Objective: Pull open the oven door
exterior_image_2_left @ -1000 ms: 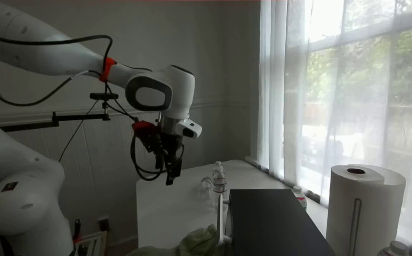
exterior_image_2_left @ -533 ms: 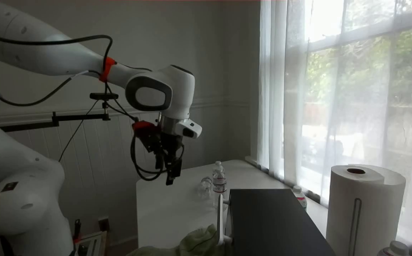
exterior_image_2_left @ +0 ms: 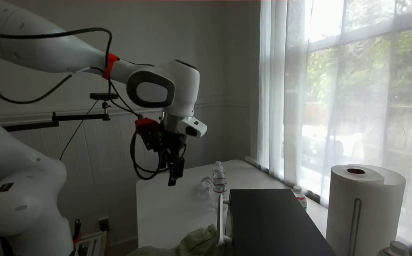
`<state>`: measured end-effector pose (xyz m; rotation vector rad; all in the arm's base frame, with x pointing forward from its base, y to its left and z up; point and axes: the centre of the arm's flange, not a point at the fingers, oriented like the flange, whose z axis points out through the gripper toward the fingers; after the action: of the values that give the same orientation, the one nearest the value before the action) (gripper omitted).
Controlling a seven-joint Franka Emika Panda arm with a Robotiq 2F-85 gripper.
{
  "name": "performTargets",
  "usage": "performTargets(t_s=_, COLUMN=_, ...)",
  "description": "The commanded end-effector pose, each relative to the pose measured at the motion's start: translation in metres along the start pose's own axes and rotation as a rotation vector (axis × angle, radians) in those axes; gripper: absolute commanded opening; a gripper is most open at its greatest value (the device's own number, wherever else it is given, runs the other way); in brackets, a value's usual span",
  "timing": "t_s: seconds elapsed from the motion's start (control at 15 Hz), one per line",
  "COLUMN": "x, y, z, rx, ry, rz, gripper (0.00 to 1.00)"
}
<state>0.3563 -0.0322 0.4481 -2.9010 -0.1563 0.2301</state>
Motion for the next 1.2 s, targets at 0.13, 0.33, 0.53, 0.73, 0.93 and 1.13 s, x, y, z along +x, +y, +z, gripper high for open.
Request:
performTargets(t_s=0.13, x=0.019, y=0.041, z=-0.035, rx=-0.014, ry=0.056, rz=0.148, gripper=0.75)
performTargets(t_s=0.33, x=0.033, y=0.059, z=-0.040, rx=-0.032, ry=0.099, rz=0.216, gripper=0.59)
performTargets(t_s=0.53, x=0.049, y=0.075, z=-0.038, rx=-0.054, ry=0.143, rz=0.270, gripper=0.38)
performTargets(t_s=0.73, x=0.064, y=0.089, z=-0.035, rx=-0.061, ry=0.210, rz=0.313, gripper=0.18)
performTargets(t_s=0.93, x=0.078, y=0.105, z=-0.029, rx=-0.082, ry=0.255, rz=0.357, gripper=0.01)
performTargets(t_s=1.13, x=0.085, y=0.116, z=-0.020, rx=-0.098, ry=0.259, rz=0.386, gripper=0.00)
